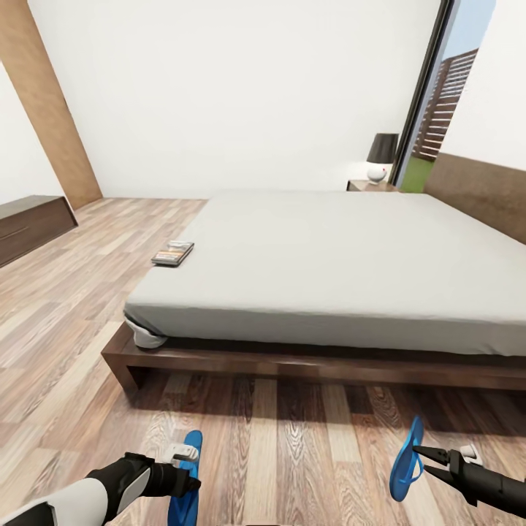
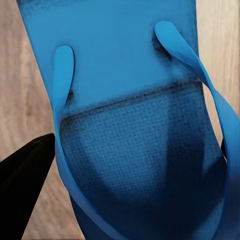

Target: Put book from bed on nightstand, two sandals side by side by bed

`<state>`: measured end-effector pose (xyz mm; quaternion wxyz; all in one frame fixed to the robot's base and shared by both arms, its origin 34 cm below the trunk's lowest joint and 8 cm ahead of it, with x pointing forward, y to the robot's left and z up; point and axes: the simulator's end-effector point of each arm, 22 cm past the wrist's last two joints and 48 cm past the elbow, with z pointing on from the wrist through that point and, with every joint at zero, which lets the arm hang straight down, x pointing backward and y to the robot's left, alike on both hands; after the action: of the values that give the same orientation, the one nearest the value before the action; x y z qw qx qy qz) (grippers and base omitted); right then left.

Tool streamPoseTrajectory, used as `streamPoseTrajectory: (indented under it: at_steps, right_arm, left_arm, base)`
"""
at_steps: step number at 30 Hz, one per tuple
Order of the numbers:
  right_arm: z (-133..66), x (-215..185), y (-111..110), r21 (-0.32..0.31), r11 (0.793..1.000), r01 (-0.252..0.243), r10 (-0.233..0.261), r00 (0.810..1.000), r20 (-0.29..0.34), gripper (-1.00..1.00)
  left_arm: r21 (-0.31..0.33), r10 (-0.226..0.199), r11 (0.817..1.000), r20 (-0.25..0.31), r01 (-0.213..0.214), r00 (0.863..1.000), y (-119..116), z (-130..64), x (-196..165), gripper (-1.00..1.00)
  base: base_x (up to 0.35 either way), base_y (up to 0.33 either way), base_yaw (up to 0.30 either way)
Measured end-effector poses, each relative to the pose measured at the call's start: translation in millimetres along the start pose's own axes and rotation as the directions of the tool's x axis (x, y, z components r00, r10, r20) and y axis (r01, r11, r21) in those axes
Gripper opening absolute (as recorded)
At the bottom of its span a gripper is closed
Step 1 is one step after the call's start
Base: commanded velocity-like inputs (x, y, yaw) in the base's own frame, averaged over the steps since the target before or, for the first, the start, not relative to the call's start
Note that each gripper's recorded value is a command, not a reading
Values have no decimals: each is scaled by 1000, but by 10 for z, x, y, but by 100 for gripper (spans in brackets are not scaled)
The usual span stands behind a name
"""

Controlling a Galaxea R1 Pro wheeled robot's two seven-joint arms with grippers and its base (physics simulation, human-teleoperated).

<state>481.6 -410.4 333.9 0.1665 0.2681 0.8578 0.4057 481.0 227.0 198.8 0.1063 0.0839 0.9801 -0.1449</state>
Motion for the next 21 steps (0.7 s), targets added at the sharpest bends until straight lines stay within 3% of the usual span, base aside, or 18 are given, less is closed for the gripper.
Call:
streamPoseTrajectory:
  at_steps: [21]
  right_arm:
    - [141,155,-329,50,997,-51,53,998,-44,-100]
  left_arm:
    - [11,-25,1000,-79,26,997,39,280,346,-100]
  base:
    - [0,0,0]
